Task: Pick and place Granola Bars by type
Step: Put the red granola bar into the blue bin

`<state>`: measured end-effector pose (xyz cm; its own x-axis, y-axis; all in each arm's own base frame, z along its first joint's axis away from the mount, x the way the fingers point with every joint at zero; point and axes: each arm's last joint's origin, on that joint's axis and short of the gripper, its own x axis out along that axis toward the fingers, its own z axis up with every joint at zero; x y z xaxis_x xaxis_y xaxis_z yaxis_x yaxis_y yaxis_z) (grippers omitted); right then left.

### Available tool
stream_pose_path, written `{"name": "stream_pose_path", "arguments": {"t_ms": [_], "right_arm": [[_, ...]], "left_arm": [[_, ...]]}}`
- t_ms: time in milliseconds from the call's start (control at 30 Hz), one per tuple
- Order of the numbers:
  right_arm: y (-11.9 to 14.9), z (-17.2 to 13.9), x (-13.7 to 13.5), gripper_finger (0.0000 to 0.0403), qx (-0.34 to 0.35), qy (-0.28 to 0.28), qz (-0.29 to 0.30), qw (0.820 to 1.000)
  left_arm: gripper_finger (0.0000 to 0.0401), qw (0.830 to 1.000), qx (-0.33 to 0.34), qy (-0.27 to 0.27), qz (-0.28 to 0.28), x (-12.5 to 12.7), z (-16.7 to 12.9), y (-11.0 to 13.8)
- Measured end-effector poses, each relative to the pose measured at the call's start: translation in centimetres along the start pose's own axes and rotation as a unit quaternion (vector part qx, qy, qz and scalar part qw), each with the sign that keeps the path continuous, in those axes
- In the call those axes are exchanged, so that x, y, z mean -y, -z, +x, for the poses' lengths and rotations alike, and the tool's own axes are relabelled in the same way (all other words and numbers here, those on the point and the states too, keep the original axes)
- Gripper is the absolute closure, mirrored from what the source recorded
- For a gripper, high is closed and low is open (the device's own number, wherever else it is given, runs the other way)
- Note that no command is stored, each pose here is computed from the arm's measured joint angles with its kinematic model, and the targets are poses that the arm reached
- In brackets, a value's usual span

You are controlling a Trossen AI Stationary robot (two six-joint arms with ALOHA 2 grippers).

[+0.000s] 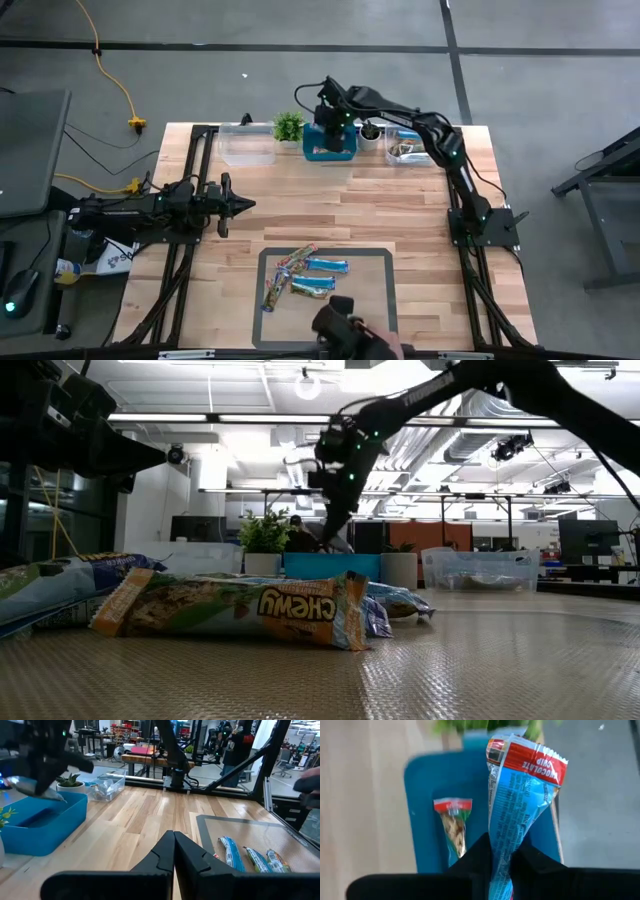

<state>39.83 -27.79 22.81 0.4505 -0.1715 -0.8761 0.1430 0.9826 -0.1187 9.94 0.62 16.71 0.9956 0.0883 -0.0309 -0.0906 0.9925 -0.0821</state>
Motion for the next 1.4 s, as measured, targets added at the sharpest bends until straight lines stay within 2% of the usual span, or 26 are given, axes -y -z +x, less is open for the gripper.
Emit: {"name": "stream_pose_path", "arguments": {"t_ms": [233, 400, 800, 967, 1133, 1267, 1400], "right_arm": [[1.3, 1.4, 0.3, 0.0367, -0.050, -0.009, -0.049, 0.998], [1.4, 1.2, 0.3, 0.0360, -0.055, -0.012, -0.067, 0.996], [1.7, 1.1, 0.0, 0.0300, -0.072, -0.019, -0.052, 0.996], [1.5, 0.9, -0.2, 0.0276, -0.075, -0.015, -0.025, 0.997], [0.4, -1.2, -1.2, 0.0258, -0.057, 0.002, -0.003, 0.998], [-0.7, -4.5, -2.6, 0.0249, -0.029, 0.007, 0.020, 0.999], [-1.6, -8.1, -4.4, 0.0245, 0.010, -0.023, 0.058, 0.998]], "left_arm": [[0.0400, 1.000, 0.000, 0.000, 0.000, 0.0, 0.0, 0.0], [0.0400, 1.000, 0.000, 0.000, 0.000, 0.0, 0.0, 0.0], [0.0400, 1.000, 0.000, 0.000, 0.000, 0.0, 0.0, 0.0], [0.0400, 1.000, 0.000, 0.000, 0.000, 0.0, 0.0, 0.0], [0.0400, 1.000, 0.000, 0.000, 0.000, 0.0, 0.0, 0.0], [0.0400, 1.000, 0.000, 0.000, 0.000, 0.0, 0.0, 0.0], [0.0400, 1.000, 0.000, 0.000, 0.000, 0.0, 0.0, 0.0]]}}
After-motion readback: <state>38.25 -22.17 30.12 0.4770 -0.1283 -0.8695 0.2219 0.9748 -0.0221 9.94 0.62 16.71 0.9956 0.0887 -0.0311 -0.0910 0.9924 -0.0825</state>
